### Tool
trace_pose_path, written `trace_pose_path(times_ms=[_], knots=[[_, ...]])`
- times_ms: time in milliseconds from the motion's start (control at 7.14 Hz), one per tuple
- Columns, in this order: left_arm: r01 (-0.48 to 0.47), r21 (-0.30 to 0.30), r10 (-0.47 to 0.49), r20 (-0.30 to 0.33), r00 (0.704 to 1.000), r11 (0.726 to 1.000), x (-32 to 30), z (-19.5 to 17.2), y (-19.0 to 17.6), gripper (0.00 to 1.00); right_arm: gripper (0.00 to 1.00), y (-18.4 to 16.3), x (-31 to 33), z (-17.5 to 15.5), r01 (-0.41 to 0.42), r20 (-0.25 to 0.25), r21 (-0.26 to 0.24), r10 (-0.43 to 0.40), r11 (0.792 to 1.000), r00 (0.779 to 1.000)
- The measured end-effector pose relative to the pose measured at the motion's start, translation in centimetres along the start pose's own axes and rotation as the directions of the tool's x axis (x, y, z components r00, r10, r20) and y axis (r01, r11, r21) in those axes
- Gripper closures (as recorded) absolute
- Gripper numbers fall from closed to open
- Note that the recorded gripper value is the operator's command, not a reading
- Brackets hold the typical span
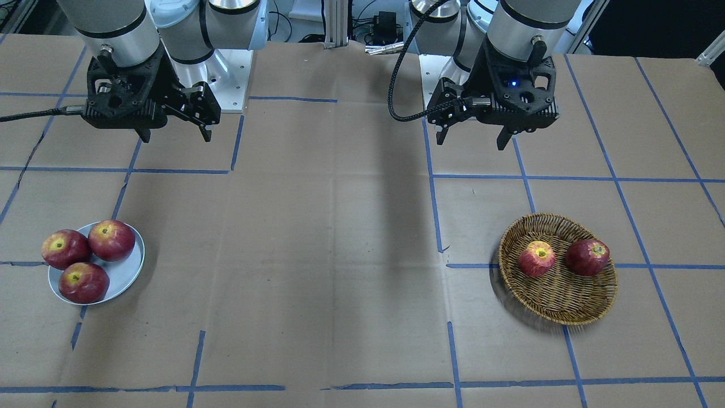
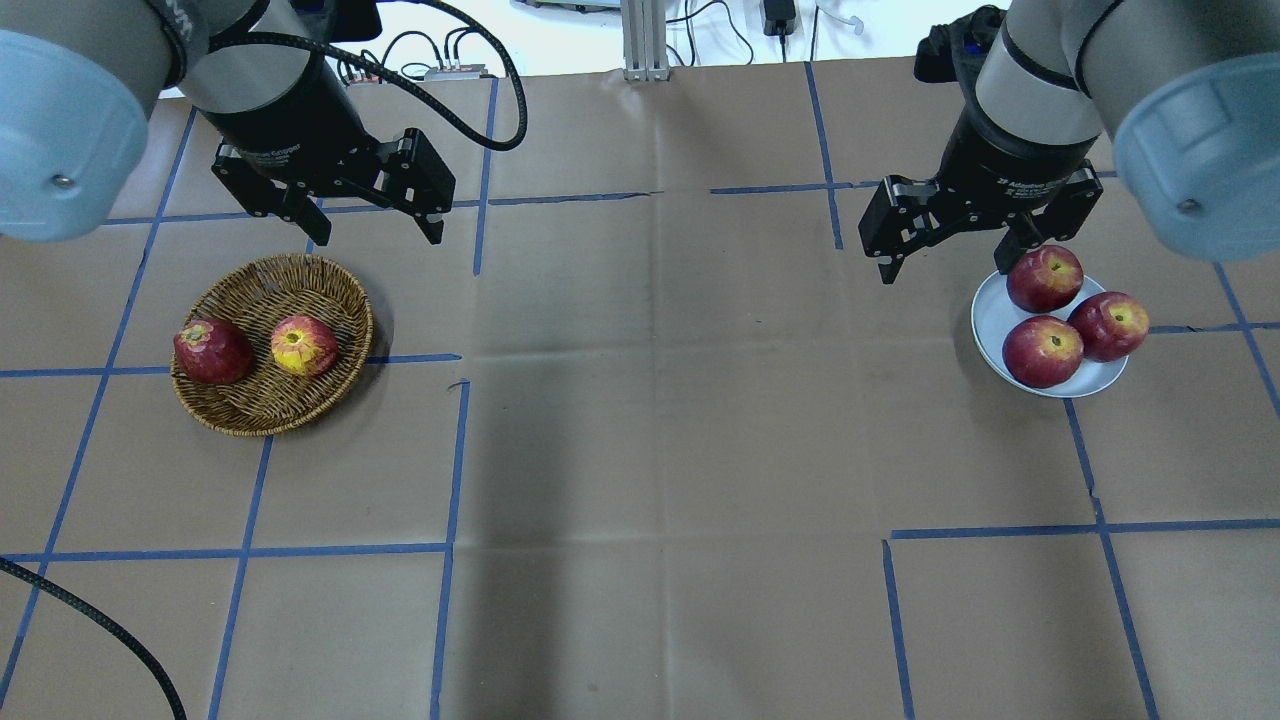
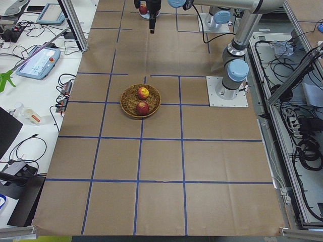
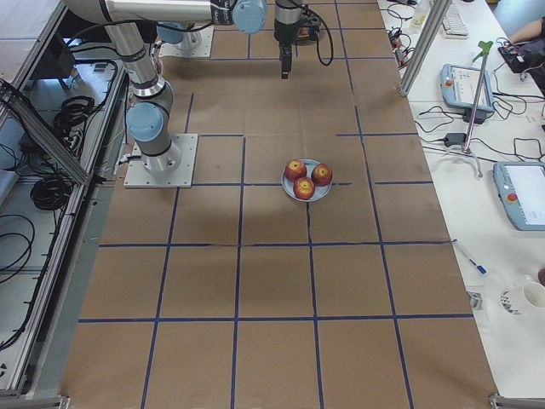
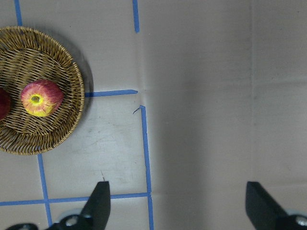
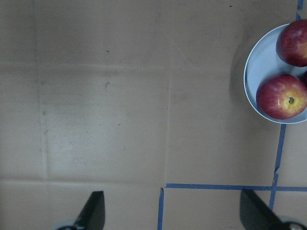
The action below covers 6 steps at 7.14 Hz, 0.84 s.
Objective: Transfer apple from basket to plate
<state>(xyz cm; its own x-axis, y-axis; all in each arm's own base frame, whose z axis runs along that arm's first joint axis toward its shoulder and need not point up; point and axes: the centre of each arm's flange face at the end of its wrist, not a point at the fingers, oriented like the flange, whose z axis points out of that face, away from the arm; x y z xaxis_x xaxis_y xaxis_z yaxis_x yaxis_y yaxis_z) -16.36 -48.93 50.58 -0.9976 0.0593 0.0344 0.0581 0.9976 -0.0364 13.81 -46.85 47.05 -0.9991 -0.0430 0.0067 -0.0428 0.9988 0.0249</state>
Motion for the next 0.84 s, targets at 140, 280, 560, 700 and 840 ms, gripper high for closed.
trace_pose_path(times_ms=[140, 280, 560, 700, 840], knots=[[0.000, -0.001, 0.000, 0.000, 1.000, 1.000, -0.02, 0.03, 0.01, 0.01, 0.00, 0.01, 0.03, -0.04, 0.000, -0.001, 0.001, 0.000, 1.000, 1.000], [0.001, -0.001, -0.001, 0.000, 1.000, 1.000, -0.03, 0.05, 0.02, 0.01, 0.00, -0.01, 0.03, -0.12, 0.000, 0.000, 0.003, 0.000, 1.000, 1.000], [0.001, -0.002, -0.001, 0.000, 1.000, 1.000, -0.03, 0.07, 0.02, 0.01, 0.00, -0.01, -0.01, -0.39, 0.001, 0.001, 0.008, -0.001, 1.000, 1.000], [0.001, -0.002, -0.001, 0.000, 1.000, 1.000, -0.03, 0.07, 0.02, 0.01, 0.00, 0.03, -0.02, -0.58, 0.001, 0.001, 0.012, -0.001, 1.000, 1.000], [0.000, -0.001, 0.000, 0.000, 1.000, 1.000, -0.03, 0.04, 0.04, 0.01, 0.00, 0.08, -0.02, -0.70, 0.000, 0.002, 0.014, 0.000, 1.000, 1.000]])
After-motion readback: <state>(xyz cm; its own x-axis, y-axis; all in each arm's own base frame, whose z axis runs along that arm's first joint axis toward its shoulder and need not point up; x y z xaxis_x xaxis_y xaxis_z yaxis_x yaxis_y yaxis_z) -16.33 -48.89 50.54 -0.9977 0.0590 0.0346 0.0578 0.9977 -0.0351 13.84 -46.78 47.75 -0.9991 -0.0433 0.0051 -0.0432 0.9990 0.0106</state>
